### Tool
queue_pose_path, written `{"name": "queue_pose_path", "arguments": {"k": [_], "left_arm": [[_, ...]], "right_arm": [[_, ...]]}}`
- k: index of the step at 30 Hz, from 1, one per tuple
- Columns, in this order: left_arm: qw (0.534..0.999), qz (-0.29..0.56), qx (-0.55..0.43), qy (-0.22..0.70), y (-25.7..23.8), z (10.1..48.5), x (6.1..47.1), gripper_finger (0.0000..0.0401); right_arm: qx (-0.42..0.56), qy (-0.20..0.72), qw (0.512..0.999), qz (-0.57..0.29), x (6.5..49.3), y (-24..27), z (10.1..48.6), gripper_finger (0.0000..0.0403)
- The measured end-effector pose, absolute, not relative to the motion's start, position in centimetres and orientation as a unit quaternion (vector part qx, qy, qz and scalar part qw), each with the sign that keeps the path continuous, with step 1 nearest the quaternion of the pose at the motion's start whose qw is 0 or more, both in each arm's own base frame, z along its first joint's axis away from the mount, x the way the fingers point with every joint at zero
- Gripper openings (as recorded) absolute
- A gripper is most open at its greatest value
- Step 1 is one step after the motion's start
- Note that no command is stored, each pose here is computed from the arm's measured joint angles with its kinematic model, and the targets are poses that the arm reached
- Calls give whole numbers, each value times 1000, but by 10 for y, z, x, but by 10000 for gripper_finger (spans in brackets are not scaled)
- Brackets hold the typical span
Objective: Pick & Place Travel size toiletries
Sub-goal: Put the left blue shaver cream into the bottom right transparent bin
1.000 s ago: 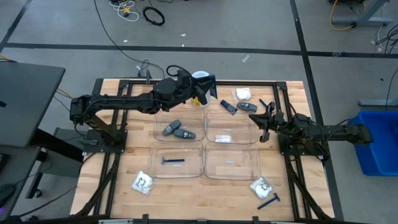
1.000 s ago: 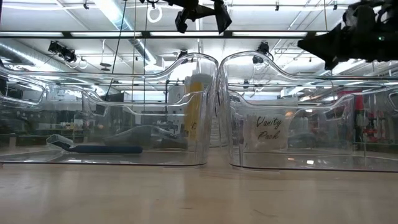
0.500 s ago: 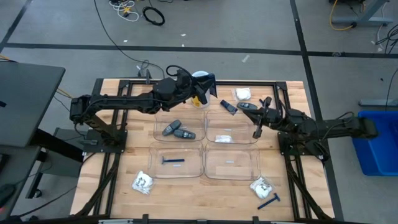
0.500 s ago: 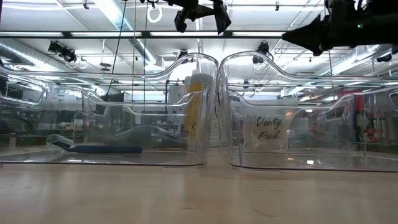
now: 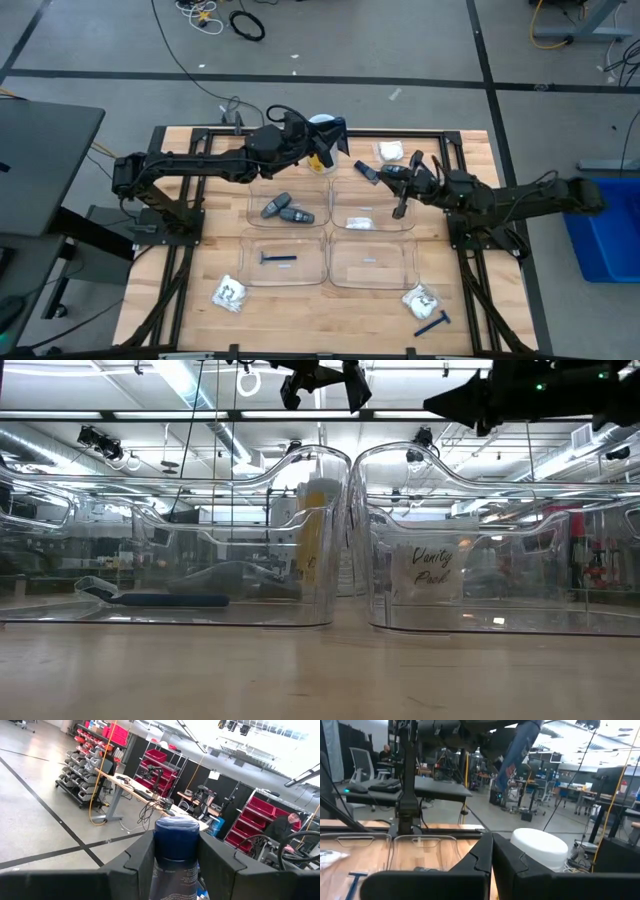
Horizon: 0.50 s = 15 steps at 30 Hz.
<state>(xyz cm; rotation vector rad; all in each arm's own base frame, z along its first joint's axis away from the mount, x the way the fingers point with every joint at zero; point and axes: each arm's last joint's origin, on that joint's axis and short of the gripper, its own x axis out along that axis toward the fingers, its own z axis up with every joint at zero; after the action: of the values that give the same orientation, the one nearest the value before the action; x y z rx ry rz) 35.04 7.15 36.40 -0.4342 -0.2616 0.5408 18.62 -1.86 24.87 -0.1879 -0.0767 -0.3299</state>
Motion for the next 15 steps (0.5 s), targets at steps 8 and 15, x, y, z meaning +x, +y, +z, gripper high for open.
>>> {"name": "queue_pose_path", "arguments": {"k": [8,15], "left_arm": [[932,274,-200,-128,72,365,350,139],[932,274,-200,-128,72,364,350,139]], "right_arm": [[-71,-46,974,-208,204,-22,256,16],[-1,-83,967,-241,214,-25,264,53]]}}
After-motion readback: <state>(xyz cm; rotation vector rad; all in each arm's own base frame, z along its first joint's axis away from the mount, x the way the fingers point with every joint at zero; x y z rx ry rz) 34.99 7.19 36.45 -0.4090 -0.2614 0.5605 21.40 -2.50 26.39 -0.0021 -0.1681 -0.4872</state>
